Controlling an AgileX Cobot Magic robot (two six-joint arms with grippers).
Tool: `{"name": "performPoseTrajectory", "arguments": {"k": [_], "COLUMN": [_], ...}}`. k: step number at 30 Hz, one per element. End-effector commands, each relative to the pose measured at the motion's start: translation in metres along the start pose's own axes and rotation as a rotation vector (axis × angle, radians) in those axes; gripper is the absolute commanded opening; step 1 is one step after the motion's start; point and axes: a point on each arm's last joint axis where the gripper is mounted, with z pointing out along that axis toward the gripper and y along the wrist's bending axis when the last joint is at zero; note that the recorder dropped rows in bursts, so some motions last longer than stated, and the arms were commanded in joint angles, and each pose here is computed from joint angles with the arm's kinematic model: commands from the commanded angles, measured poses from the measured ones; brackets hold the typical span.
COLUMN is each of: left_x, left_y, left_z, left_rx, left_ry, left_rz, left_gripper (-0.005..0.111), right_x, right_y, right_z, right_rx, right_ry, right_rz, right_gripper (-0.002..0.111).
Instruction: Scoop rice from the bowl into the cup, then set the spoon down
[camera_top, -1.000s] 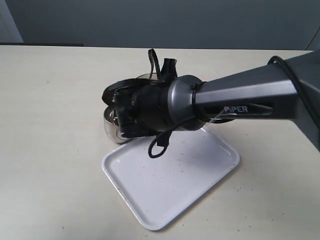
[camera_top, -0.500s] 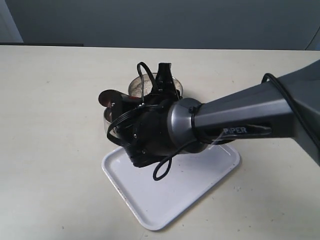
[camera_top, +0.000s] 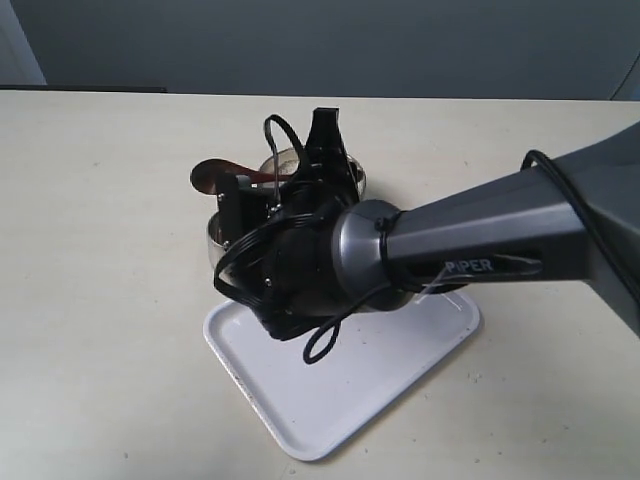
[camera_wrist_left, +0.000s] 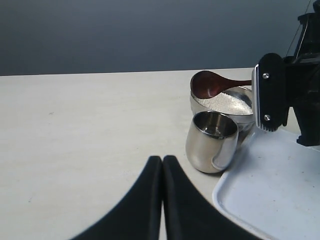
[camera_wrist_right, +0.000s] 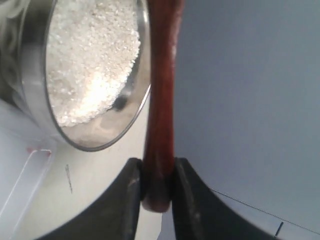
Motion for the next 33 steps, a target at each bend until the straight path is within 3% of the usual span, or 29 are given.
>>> {"name": "performPoseTrajectory", "arguments": {"k": [1,8,15,21,25,33], "left_x": [-0.003,-0.003,-0.003,-0.003,-0.003,-0.003], "left_y": [0.000,0.000,0.000,0.000,0.000,0.000], "left_z": [-0.001,-0.001,-0.001,-0.001,-0.001,-0.001], "left_rx": [0.006,0.006,0.006,0.006,0.006,0.006], "left_ry": [-0.022,-0.022,-0.022,-0.022,-0.022,-0.022], "left_rz": [-0.004,-0.004,-0.004,-0.004,-0.004,-0.004], "left_gripper": [0.001,0.001,0.001,0.001,0.001,0.001], "right_x": [0.005,0.012,0.015,0.015,0.022,0.057], "right_y": [-0.001,0.012,0.011,0.014,0.006,-0.040], "right_z": [-0.004,-0.007,-0.008,-0.008,-0.015,-0.055], "right_rx": [0.037,0.084,0.108,0.049,0.011,-0.186], "right_ry": [0.017,-0.027,-0.031,-0.035,-0.002,0.060], "right_rz": [-0.011,-0.083,-0.065,-0.022,0.075,0.426], "right_gripper": [-0.001,-0.001,-0.001,-0.001,-0.001,-0.001]}}
